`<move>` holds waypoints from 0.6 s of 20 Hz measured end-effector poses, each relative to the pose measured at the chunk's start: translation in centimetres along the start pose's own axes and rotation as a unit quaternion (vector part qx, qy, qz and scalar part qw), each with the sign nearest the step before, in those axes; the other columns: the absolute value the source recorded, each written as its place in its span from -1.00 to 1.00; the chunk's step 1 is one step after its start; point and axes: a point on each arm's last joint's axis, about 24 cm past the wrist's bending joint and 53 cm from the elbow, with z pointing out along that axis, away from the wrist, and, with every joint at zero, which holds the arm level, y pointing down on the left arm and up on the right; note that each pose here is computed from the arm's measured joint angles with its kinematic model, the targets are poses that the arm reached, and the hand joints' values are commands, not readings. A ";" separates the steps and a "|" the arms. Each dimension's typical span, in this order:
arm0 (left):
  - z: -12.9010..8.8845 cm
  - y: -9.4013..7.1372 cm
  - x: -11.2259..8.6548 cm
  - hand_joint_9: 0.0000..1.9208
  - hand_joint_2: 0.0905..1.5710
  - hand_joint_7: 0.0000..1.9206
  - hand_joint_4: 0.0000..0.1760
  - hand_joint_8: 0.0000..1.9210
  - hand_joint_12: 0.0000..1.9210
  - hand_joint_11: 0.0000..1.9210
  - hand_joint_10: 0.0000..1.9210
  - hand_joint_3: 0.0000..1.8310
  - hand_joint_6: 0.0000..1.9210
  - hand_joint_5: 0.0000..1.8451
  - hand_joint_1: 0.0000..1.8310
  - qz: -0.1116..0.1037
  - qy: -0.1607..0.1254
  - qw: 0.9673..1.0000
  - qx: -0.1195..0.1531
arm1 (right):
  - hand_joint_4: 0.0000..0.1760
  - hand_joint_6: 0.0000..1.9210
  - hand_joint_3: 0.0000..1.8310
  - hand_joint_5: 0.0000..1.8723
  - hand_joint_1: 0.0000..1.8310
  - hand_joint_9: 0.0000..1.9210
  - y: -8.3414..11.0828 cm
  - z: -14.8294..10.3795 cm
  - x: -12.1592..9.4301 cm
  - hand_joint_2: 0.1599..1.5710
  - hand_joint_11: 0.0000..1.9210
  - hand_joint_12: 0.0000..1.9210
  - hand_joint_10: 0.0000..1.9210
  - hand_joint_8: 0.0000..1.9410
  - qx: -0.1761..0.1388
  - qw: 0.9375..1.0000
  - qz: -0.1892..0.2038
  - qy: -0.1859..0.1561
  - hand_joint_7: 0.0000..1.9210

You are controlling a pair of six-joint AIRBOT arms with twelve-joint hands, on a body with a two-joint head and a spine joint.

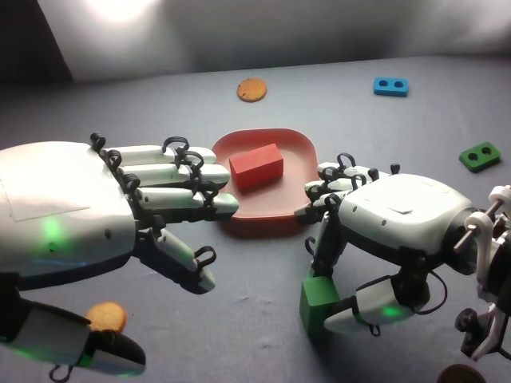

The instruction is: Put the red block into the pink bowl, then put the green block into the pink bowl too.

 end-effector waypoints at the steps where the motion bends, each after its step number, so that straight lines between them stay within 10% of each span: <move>1: 0.0 0.0 0.0 -0.97 0.28 -0.79 0.86 -0.99 -1.00 -0.99 -0.99 -1.00 -1.00 -0.14 -0.33 0.000 0.000 1.000 0.000 | -0.10 -0.96 -1.00 0.61 0.26 -0.80 0.0 0.0 0.0 0.11 -1.00 -1.00 -0.99 -0.99 0.000 1.000 0.000 0.000 -0.51; 3: 0.0 0.0 0.0 -0.99 0.29 -0.81 0.82 -1.00 -1.00 -1.00 -1.00 -1.00 -1.00 -0.15 -0.35 0.000 0.000 1.000 0.000 | -0.09 -0.96 -1.00 0.61 0.26 -0.83 0.0 0.0 0.0 0.11 -1.00 -1.00 -1.00 -1.00 0.000 1.000 0.000 -0.001 -0.53; 5: 0.0 0.0 0.0 -1.00 0.29 -0.83 0.94 -1.00 -1.00 -1.00 -1.00 -1.00 -1.00 -0.16 -0.35 0.000 0.000 1.000 0.000 | 0.41 -0.97 -1.00 0.61 0.25 -0.84 0.0 0.0 0.0 0.11 -1.00 -1.00 -1.00 -1.00 0.000 1.000 0.000 -0.001 -0.54; 11: 0.0 0.0 0.0 -1.00 0.29 -0.81 0.84 -0.99 -1.00 -1.00 -1.00 -1.00 -0.99 -0.15 -0.32 0.000 0.000 1.000 0.000 | 0.39 -0.97 -1.00 0.61 0.25 -0.83 0.0 0.0 0.0 0.11 -1.00 -1.00 -1.00 -1.00 0.000 1.000 0.000 -0.001 -0.53; 12: 0.0 0.0 0.0 -1.00 0.31 -0.85 0.77 -1.00 -1.00 -1.00 -1.00 -0.99 -1.00 -0.17 -0.34 0.000 0.000 1.000 0.000 | 0.78 -0.98 -1.00 0.61 0.24 -0.83 -0.1 0.0 0.0 0.11 -1.00 -1.00 -1.00 -1.00 0.000 1.000 0.000 -0.001 -0.54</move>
